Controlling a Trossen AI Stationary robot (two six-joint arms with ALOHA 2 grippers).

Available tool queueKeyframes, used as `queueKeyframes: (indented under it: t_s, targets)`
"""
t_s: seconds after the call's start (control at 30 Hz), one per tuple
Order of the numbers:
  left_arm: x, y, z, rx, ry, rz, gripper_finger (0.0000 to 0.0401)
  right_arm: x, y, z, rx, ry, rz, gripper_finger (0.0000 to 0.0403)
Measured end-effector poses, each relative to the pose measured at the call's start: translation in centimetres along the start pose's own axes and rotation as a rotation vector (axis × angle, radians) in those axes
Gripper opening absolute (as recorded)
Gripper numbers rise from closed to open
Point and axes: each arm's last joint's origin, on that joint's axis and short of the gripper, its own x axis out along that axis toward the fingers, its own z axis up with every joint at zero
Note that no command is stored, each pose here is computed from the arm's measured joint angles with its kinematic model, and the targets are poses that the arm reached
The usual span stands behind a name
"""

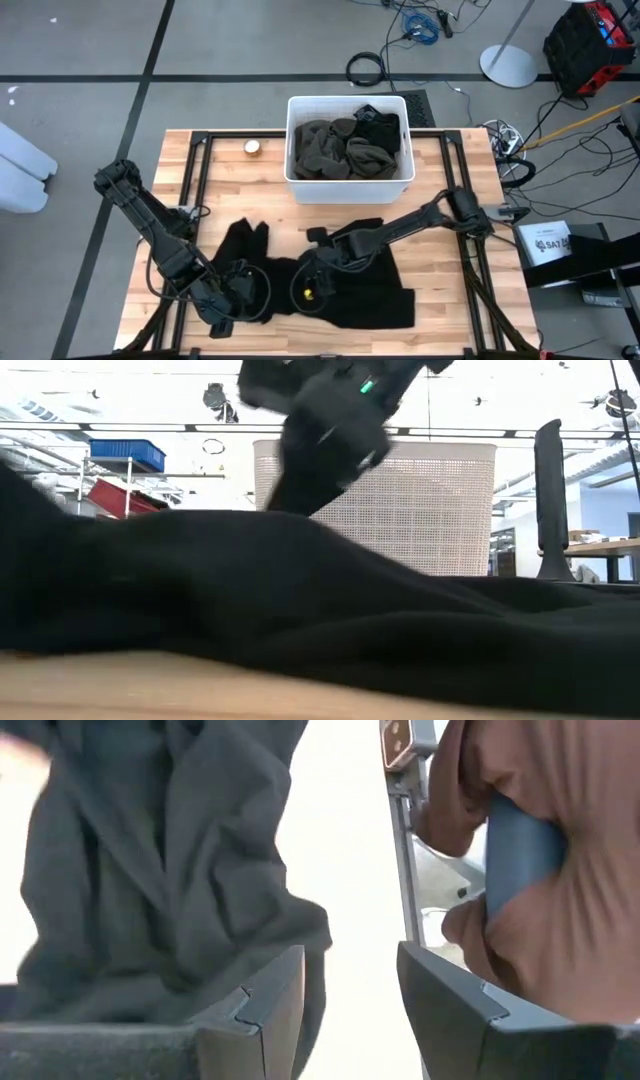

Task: Fold laundry
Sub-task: Fold the black shirt

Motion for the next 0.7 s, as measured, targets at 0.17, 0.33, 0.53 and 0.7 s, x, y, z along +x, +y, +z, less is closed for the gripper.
queueKeyframes:
  t_s: [0.17, 0.33, 0.53, 0.7]
  targets:
    - [0.0, 0.2, 0.0, 0.002, -0.027, 0.042, 0.0169, -5.1, 1.5, -0.4, 0.019, 0.103, -0.016, 0.0004]
    - [0.4, 0.5, -0.2, 0.003, -0.054, 0.092, 0.0169, -9.7, 3.8, -2.0, 0.154, 0.239, -0.021, 0.0004]
    - [1.0, 1.2, -0.7, 0.006, -0.051, 0.137, 0.0169, -12.4, 7.1, -4.1, 0.304, 0.408, 0.008, 0.0012]
    - [1.0, 1.3, -0.5, 0.0, -0.064, 0.147, 0.0169, -13.0, 8.8, -4.6, 0.241, 0.393, -0.008, 0.0062]
